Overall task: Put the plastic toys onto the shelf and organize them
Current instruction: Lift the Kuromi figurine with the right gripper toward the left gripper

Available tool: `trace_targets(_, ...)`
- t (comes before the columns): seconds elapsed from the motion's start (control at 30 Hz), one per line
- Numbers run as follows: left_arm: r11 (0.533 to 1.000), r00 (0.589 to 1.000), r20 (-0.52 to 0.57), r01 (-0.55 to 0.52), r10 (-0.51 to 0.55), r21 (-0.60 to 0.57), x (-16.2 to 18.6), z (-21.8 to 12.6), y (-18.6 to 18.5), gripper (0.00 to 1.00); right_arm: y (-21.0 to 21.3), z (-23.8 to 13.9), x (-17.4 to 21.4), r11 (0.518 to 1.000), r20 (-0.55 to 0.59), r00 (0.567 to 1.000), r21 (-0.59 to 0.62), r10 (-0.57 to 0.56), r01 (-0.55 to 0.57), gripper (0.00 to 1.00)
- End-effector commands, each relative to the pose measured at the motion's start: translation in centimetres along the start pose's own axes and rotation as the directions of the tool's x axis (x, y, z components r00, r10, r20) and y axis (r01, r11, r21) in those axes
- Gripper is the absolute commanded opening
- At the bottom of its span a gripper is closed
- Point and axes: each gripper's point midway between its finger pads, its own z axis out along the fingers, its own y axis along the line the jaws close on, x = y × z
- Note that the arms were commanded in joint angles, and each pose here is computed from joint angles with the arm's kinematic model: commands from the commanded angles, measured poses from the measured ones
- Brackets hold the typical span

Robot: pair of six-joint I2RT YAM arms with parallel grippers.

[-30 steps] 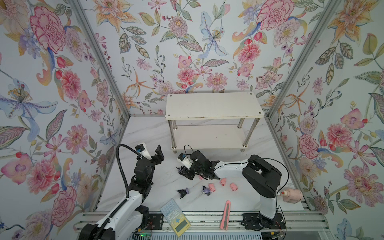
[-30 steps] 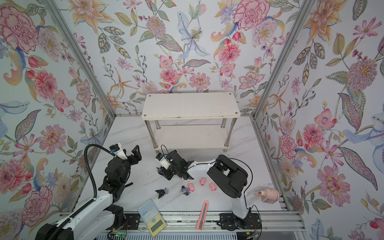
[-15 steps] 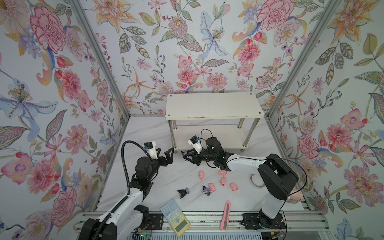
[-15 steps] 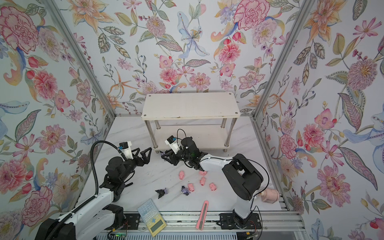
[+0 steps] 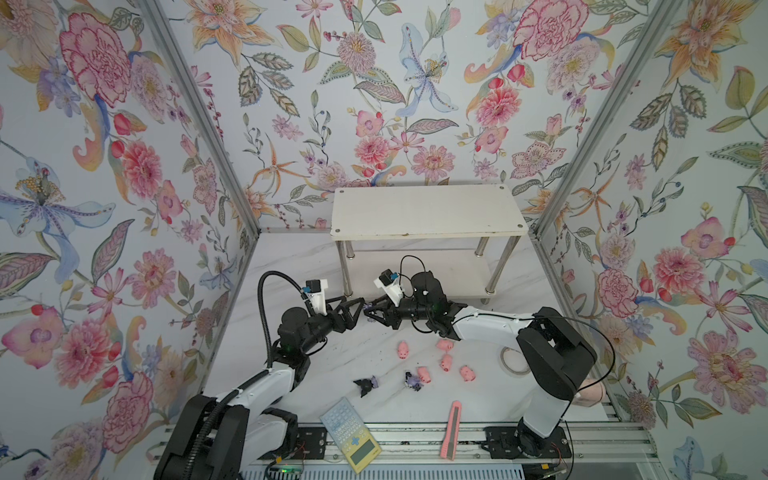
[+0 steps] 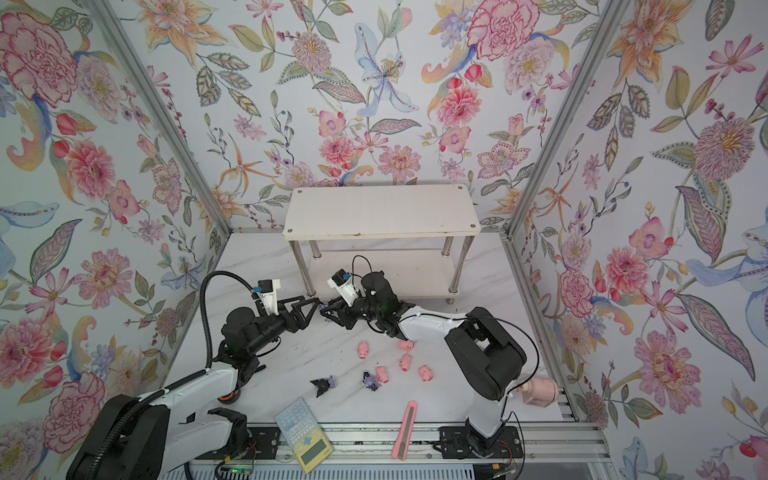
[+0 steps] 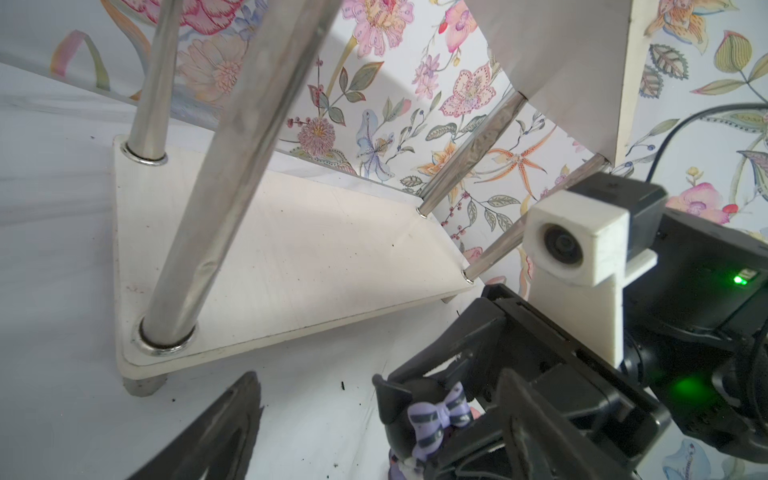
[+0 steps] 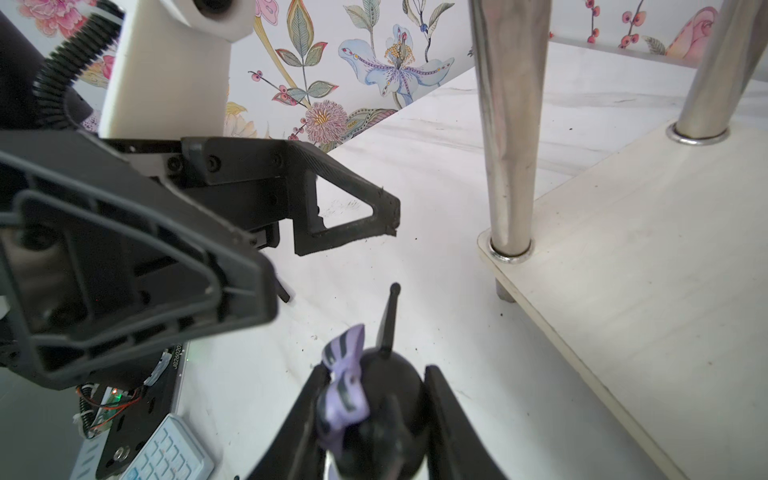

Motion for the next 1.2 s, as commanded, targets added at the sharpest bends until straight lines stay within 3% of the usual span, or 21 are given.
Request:
trace_targets(0.0,0.994,0.999,0.032,-0.011,0.008,0.113,-1.7,0.9,-2.6,0.82,1.1,-0.3,-2.6,0.997,0.043,0.997,-0.027,-0.065,0.066,0.09)
trace_targets(0.13,0.987,1.0,0.017,-0.003,0.001,0.158,-1.9,1.9,-3.8,0.67,0.9,-0.4,-2.8,0.997,0.041,0.996,-0.019,-0.078,0.079,0.09)
trace_targets(0.3,0.979,1.0,-0.006,0.011,-0.01,0.204,-1.7,2.8,-5.0,0.55,0.8,-0.3,-3.0,0.996,0.045,0.995,-0.009,-0.089,0.089,0.09)
trace_targets(0.5,0.974,0.999,-0.023,0.028,-0.024,0.223,-1.3,3.2,-5.5,0.51,0.5,-0.2,-3.1,0.995,0.047,0.994,0.006,-0.095,0.095,0.09)
trace_targets(0.9,0.957,0.999,0.03,0.016,-0.026,0.291,-3.8,3.3,-8.7,0.51,-0.7,0.8,-1.6,0.996,0.007,0.997,0.041,-0.08,0.08,0.09)
trace_targets(1.17,0.953,0.999,0.034,0.012,-0.023,0.304,-4.1,3.5,-9.5,0.51,-1.0,1.2,-1.5,0.996,0.005,0.997,0.038,-0.081,0.081,0.14)
